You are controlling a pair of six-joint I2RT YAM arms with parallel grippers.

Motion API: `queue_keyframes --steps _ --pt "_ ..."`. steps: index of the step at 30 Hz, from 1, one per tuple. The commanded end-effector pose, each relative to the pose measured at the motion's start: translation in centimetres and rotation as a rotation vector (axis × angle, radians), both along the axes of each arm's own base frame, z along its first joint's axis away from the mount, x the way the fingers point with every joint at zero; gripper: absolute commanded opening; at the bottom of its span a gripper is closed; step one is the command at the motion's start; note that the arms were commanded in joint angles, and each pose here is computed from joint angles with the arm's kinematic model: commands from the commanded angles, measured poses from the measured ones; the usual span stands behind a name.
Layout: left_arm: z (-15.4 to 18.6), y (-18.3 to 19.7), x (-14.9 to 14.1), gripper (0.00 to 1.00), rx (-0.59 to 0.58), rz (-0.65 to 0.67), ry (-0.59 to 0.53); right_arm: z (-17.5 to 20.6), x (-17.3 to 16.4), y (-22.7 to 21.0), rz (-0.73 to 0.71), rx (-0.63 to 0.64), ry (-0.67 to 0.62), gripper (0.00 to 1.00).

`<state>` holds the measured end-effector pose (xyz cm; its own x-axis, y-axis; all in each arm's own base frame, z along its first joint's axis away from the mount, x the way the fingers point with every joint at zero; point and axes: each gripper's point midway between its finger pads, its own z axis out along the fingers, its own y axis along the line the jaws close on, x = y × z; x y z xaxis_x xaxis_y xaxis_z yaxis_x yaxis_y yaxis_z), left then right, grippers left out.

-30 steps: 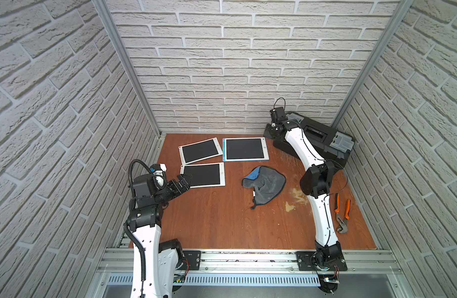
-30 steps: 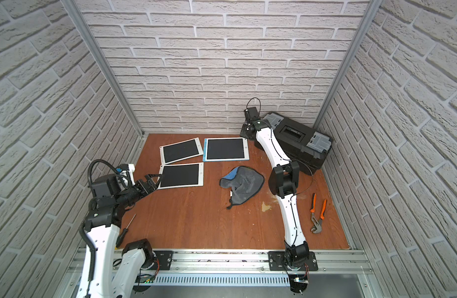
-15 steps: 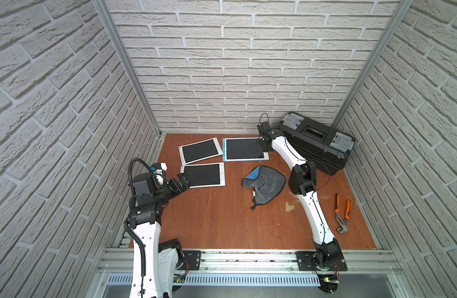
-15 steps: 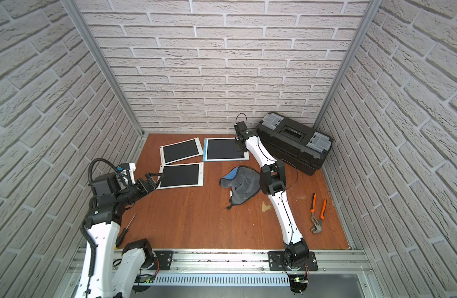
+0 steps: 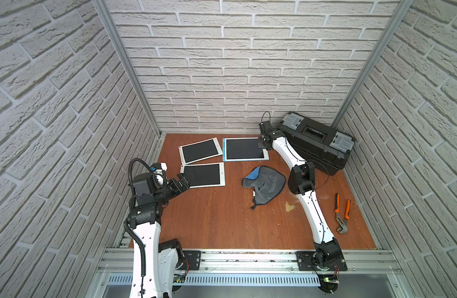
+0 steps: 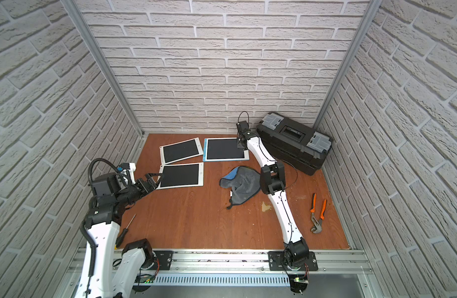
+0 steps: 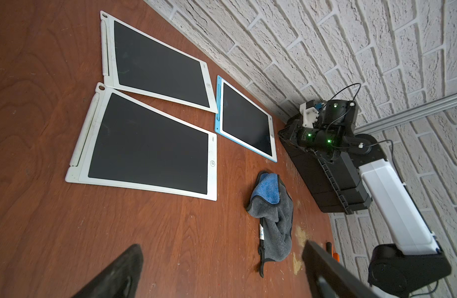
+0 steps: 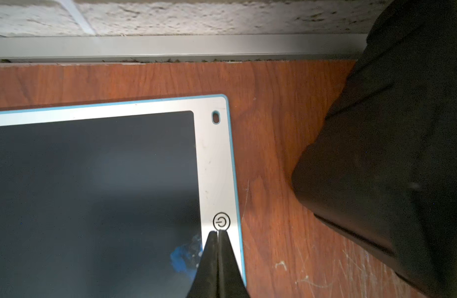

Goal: Wipe the drawing tablet
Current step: Press the button on the drawing tablet.

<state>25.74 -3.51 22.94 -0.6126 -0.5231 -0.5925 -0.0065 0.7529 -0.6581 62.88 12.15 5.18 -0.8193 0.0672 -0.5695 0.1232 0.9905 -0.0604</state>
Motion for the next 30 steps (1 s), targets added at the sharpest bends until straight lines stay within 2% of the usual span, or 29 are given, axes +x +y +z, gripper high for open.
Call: queue_keyframes --steps 1,5,8,20,30 --pt "0.6 0.0 0.3 0.98 0.007 -0.013 -0.042 -0.7 0.3 -0.5 -0.01 0.025 0.007 0.03" --pt "0.5 0.0 0.3 0.98 0.005 -0.015 -0.042 -2.4 0.2 -0.6 -0.016 0.078 0.041 0.02" --pt "0.6 0.0 0.3 0.98 0.004 -0.016 -0.042 -2.6 0.3 -0.7 -0.011 0.07 0.039 0.02" --pt "0.6 -0.1 0.3 0.98 0.005 -0.017 -0.043 3.1 2.0 -0.4 0.012 0.063 -0.098 0.02" --pt "0.6 -0.1 0.3 0.98 0.005 -0.017 -0.043 -1.8 0.4 0.1 0.013 0.093 0.027 0.02"
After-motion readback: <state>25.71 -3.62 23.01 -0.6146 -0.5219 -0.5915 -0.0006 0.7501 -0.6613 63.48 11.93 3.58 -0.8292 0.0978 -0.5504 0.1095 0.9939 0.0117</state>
